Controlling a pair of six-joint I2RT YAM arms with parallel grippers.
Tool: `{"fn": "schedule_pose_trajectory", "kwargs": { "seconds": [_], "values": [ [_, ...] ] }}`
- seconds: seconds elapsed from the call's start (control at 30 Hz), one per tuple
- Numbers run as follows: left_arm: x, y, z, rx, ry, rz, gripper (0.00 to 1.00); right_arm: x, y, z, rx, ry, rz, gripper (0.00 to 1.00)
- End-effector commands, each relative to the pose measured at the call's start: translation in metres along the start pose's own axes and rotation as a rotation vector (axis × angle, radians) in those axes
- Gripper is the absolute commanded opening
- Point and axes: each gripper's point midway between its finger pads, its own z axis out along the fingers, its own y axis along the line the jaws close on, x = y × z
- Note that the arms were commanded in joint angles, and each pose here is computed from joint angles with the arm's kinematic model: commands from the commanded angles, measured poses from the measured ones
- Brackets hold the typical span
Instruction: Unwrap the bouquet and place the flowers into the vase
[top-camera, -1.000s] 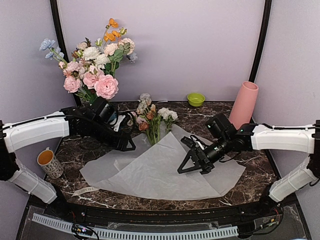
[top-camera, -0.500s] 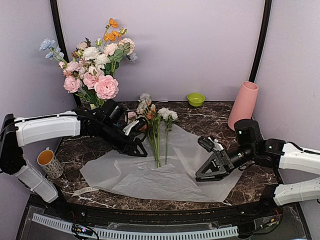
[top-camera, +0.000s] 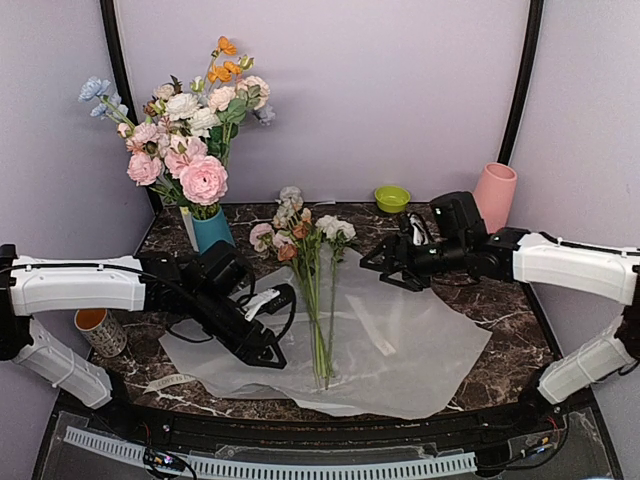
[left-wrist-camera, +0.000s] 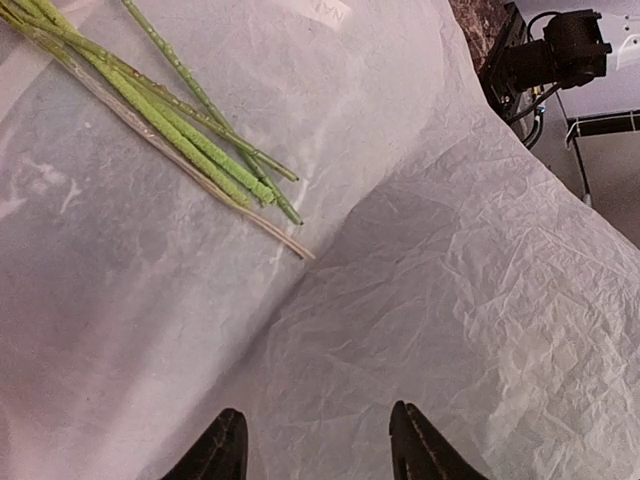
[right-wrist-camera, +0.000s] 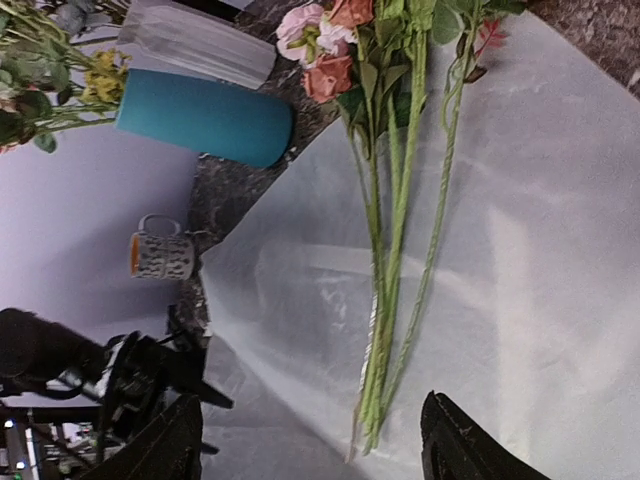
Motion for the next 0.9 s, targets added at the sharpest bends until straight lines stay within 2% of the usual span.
{"fn": "schedule_pose_trajectory", "kwargs": {
  "seconds": [0.0,0.13,0.3,0.33,0.4,0.43,0.57,0.67,0.87],
  "values": [
    [-0.010,0.008,-0.021,-0.105,-0.108,0.011,0.56,-0.025,-0.033,0.020,0.254,-0.012,-0.058,0.71],
    [-0.039,0.017,-0.048,-0.224,-0.285,0.003,0.60,-0.021,-0.043,0.048,0.315,0.078,-0.105,0.71],
    [-0.087,0.026,-0.077,-0.352,-0.496,-0.034,0.75,-0.033,-0.040,0.073,0.330,0.069,-0.116,0.68],
    [-0.095,0.032,-0.080,-0.390,-0.523,-0.058,0.79,-0.037,-0.044,0.077,0.359,0.063,-0.105,0.67],
    [-0.109,0.045,-0.083,-0.468,-0.562,-0.111,0.95,-0.045,-0.048,0.086,0.396,0.049,-0.079,0.66],
    [-0.115,0.048,-0.086,-0.493,-0.585,-0.132,0.99,-0.048,-0.050,0.091,0.407,0.044,-0.069,0.65],
    [-0.133,0.051,-0.087,-0.508,-0.621,-0.145,0.99,-0.061,-0.052,0.115,0.413,0.030,-0.059,0.61],
    [-0.136,0.049,-0.082,-0.506,-0.581,-0.117,0.99,-0.069,-0.060,0.135,0.438,0.038,-0.061,0.57],
    [-0.128,0.037,-0.070,-0.431,-0.510,-0.058,0.90,-0.079,-0.075,0.160,0.508,0.059,-0.058,0.50]
  ]
}}
